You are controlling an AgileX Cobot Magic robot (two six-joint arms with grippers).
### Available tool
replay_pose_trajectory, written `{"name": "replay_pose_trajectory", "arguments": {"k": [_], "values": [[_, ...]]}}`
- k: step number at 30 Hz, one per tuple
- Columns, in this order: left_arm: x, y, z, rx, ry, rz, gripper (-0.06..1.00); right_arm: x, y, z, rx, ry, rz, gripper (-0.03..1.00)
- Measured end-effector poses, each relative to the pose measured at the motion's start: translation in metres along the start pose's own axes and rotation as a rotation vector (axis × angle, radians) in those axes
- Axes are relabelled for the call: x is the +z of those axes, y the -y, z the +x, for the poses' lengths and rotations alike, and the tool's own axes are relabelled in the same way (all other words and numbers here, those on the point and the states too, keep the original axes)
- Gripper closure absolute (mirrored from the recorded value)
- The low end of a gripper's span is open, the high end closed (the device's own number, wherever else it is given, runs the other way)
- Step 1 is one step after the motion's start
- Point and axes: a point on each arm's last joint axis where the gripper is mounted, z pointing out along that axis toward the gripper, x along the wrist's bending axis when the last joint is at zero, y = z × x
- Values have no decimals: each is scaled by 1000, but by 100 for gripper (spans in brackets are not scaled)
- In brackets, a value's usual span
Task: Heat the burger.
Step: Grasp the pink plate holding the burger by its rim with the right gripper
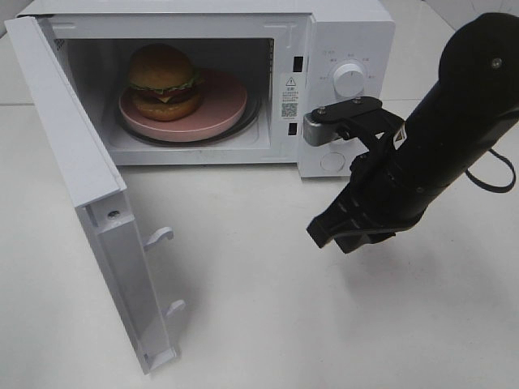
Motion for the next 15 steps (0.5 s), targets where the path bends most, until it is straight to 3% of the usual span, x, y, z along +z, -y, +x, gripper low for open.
{"name": "replay_pose_trajectory", "arguments": {"k": [4,5,8,10,11,13,15], "values": [[0,0,0,0,0,0,-5,-4,0,-1,-142,3,44,93],[0,0,0,0,0,0,-5,-6,-1,-1,-245,7,63,93],[0,0,0,0,0,0,-5,-6,-1,-2,-293,7,69,93],[0,0,0,0,0,0,-5,-7,-1,-2,-485,6,78,93],[0,0,0,0,0,0,-5,-7,-1,-2,-485,6,78,93],[0,0,0,0,0,0,-5,-7,-1,-2,-636,3,79,92],[0,0,0,0,0,0,-5,-7,-1,-3,-694,3,81,92]]}}
